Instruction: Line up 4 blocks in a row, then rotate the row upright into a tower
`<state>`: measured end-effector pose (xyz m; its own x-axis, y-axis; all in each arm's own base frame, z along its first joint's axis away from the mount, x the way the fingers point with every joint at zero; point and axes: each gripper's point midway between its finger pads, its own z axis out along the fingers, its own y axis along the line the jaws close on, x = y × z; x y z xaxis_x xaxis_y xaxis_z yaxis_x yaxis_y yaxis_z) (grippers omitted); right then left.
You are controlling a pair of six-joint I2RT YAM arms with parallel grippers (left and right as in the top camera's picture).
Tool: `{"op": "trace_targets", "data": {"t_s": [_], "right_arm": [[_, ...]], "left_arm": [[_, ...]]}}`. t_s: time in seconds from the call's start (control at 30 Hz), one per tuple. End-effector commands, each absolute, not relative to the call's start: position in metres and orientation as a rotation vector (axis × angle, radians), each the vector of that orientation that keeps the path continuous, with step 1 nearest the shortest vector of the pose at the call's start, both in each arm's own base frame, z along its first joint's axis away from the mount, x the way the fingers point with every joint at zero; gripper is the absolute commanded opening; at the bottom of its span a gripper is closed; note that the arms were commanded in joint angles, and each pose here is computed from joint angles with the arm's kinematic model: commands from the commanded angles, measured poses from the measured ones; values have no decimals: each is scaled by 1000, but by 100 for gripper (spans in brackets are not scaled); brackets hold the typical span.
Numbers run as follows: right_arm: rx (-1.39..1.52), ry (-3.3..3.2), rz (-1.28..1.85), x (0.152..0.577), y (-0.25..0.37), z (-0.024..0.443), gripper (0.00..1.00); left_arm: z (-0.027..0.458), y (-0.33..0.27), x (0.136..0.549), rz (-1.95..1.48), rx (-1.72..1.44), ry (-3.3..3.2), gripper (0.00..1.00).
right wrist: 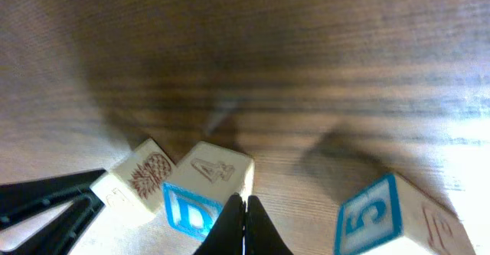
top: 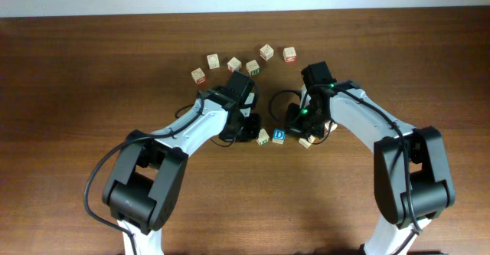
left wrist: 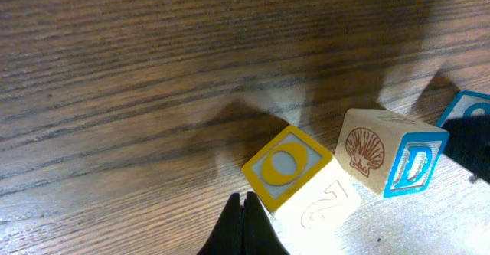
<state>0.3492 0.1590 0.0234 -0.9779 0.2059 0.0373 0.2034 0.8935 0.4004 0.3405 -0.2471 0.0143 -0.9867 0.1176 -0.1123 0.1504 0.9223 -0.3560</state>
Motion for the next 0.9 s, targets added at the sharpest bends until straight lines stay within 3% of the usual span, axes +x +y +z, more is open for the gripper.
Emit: {"op": "trace_targets", "data": {"t_s": [0.0,0.27,0.4,0.5,0.6,0.7,0.87], "right_arm": [[280,3049,656,347,173,18,4],[90,2992,760,350,200,26,4],[87,2994,784,361,184,53,28],[48,3066,780,353,161,80,30],[63,3156,694,337,129,73,31],[101,3271,370,316,90,51,31],[-267,3189,274,323,82,25,31]], "left_arm": [[29,-254,347,-568,220,2943,0],[31,-261,341,-621,349,2931,0],[31,-259,337,-646,416,2935,0],[31,-259,337,-646,416,2935,0],[32,-260,338,-646,416,2932,0],[31,-259,338,-642,415,2931,0],[32,-260,339,-643,415,2927,0]]}}
